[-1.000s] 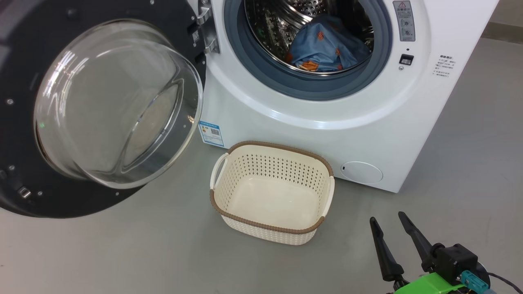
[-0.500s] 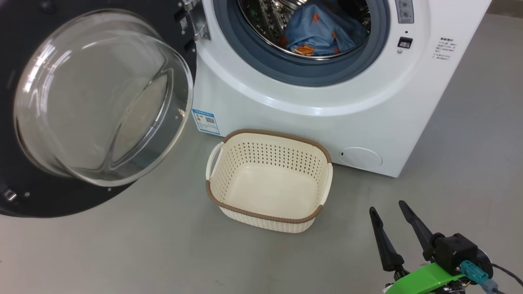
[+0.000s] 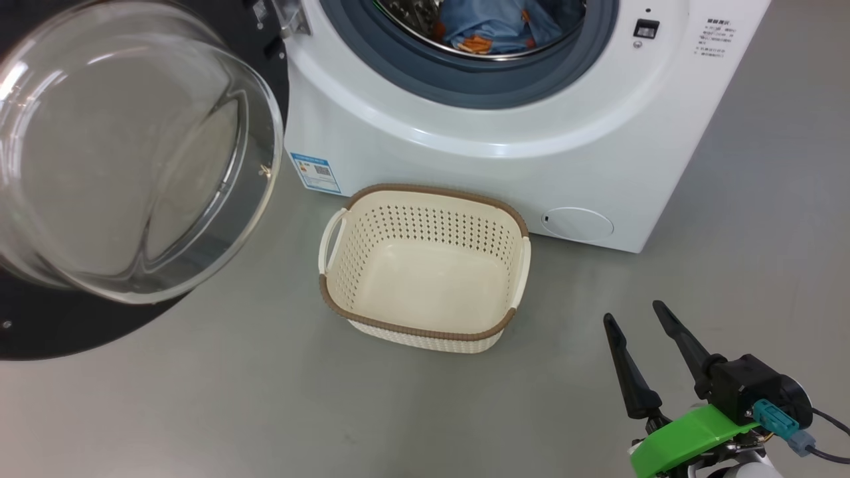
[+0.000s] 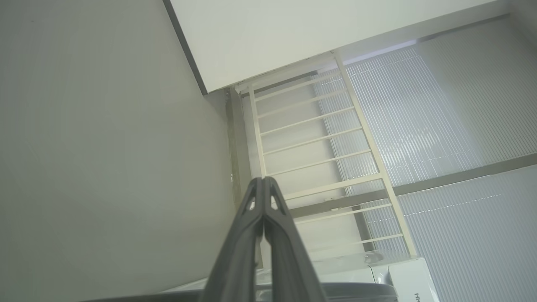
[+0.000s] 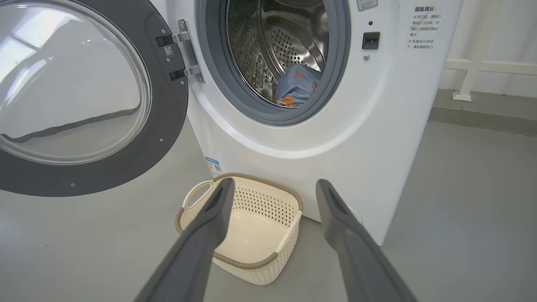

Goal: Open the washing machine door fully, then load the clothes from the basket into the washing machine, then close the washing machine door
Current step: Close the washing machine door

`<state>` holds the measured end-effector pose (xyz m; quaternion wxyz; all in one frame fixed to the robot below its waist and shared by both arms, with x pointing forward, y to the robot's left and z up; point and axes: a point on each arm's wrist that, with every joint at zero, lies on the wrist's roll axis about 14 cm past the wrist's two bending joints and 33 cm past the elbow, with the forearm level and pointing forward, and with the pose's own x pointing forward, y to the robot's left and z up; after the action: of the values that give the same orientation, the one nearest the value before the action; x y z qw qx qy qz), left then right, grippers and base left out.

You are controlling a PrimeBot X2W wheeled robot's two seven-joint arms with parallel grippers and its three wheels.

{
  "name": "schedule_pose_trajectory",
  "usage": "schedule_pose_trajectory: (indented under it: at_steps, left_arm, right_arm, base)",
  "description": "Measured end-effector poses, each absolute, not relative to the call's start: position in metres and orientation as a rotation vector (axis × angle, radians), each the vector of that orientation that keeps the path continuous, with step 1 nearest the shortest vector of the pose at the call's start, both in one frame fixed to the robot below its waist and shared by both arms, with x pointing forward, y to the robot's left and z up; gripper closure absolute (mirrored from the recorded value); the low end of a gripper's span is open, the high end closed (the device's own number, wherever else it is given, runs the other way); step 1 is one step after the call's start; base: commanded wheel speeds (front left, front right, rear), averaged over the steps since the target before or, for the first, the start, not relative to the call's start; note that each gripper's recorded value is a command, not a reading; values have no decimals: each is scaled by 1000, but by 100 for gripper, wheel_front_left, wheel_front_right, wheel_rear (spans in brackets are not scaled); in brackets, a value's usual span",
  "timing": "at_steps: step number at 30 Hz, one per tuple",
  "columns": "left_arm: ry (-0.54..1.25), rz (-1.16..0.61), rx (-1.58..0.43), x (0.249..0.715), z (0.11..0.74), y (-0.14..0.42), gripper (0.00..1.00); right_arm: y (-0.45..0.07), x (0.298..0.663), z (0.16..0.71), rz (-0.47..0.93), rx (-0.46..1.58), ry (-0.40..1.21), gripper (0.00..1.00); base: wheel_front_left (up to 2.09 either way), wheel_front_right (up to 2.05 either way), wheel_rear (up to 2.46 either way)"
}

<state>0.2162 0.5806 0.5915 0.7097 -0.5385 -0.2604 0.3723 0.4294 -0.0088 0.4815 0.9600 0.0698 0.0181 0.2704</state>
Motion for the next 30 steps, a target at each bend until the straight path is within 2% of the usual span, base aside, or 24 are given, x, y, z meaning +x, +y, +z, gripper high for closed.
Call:
schedule_pose_trajectory:
  at_steps: [17,30]
  left_arm:
    - [-449,809,-1266,259,556,568,100]
    - [-350,706,-1273,282,556,552,100]
  right_arm:
    - [-24,442,474,516,116,59,0]
    - [-24,443,469,514,107,73,0]
  base:
    - [0,0,0]
    - [0,0,0]
